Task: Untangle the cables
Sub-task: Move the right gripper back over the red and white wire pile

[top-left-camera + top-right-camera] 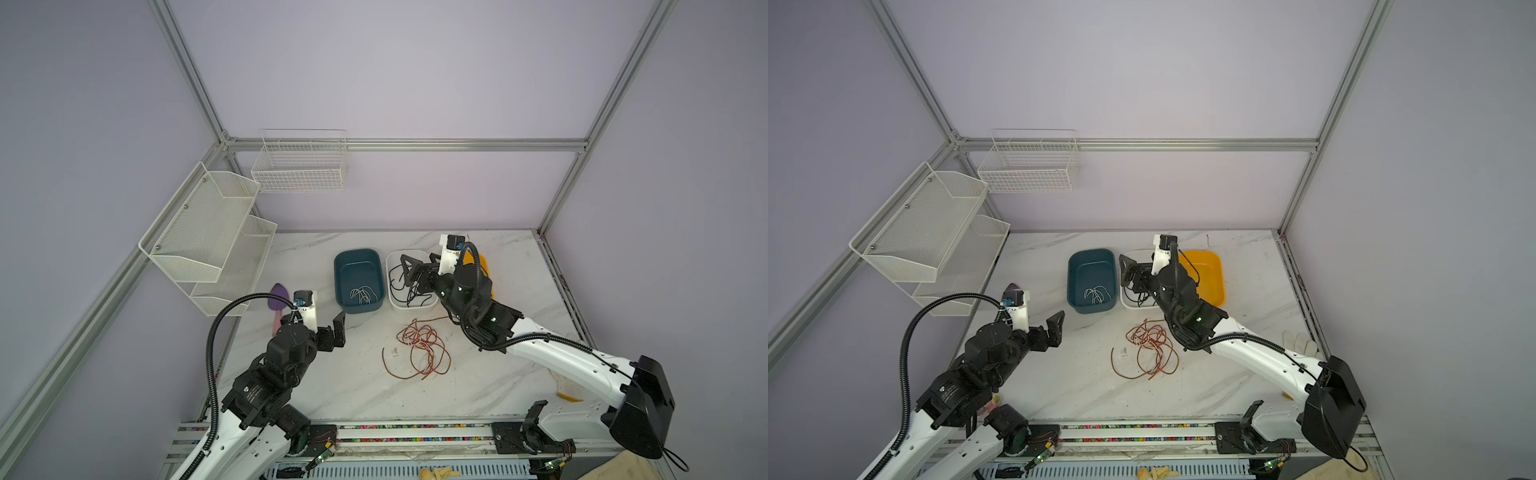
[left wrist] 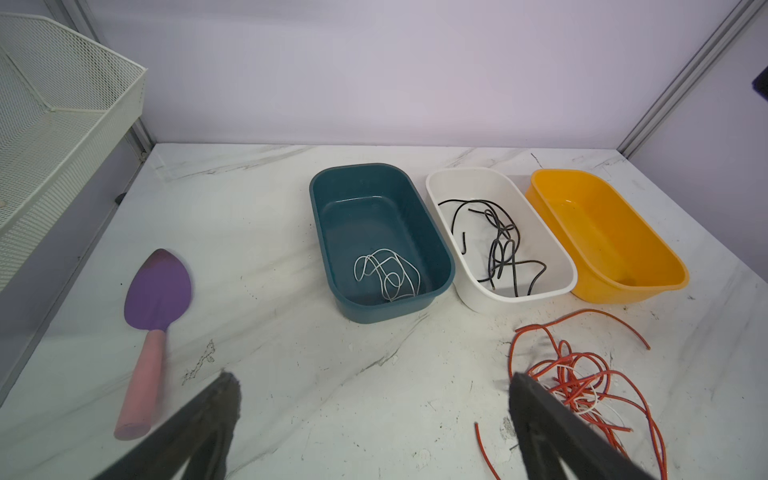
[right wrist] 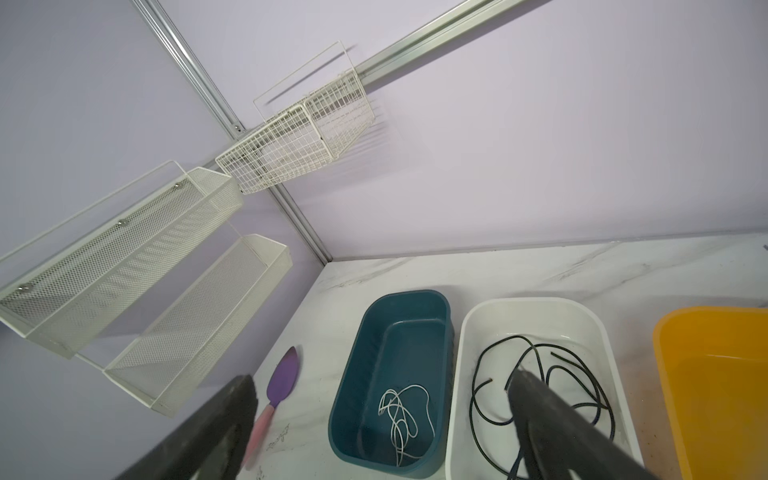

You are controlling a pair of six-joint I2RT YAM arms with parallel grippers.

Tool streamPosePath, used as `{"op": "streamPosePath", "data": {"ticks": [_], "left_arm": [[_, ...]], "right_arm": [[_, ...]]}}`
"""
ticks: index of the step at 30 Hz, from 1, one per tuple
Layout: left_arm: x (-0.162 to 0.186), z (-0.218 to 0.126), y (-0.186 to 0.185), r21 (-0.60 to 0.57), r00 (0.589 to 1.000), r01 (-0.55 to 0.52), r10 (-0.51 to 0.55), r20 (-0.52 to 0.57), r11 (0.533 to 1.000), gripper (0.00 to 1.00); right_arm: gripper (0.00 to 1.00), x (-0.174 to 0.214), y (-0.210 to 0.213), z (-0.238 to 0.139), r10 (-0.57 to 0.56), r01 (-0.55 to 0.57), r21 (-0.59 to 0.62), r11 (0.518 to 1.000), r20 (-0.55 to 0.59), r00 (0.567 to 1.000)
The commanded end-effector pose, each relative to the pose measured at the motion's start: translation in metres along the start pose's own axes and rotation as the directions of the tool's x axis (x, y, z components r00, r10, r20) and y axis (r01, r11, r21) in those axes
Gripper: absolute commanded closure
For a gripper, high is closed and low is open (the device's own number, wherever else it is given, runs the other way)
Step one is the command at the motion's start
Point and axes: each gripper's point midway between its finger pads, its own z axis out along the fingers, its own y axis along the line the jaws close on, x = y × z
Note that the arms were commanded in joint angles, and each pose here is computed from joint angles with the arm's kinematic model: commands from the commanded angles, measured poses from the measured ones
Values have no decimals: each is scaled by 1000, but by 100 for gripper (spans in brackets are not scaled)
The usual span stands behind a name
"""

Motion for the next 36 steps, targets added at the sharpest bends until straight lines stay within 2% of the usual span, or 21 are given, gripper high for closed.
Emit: {"op": "streamPosePath", "data": {"ticks": [1, 5, 8, 15, 18, 25, 32, 36], "left_arm": [[6, 5, -5, 28, 1000, -19, 20, -13, 999, 0], [10, 8, -8, 36, 999, -26, 27, -31, 999, 0], [11, 10, -10, 42, 999, -28, 30, -40, 999, 0], [13, 13, -12, 47, 998, -31, 34, -56, 998, 0], [13, 12, -12, 50, 998, -29, 31, -55, 998, 0], [12, 11, -13, 57, 998, -27, 30, -55, 998, 0], [13, 12, -14, 60, 998, -29, 33, -60, 998, 0], [14, 13, -14, 59, 998, -30, 33, -61, 998, 0]], "right_arm": [[2, 17, -16, -10, 80, -80, 29, 996, -33, 996], [2, 49, -41, -25, 166, -154, 107, 982, -112, 980], [5, 79, -44, -34, 207, -190, 94, 977, -215, 955], [18, 161, -76, -65, 175, -121, 145, 982, -455, 873], [24, 181, -93, -84, 174, -99, 175, 980, -496, 851], [35, 205, -123, -116, 164, -33, 250, 968, -527, 834], [50, 227, -121, -120, 133, -7, 224, 975, -553, 822], [50, 234, -114, -115, 80, 55, 217, 975, -564, 822]]}}
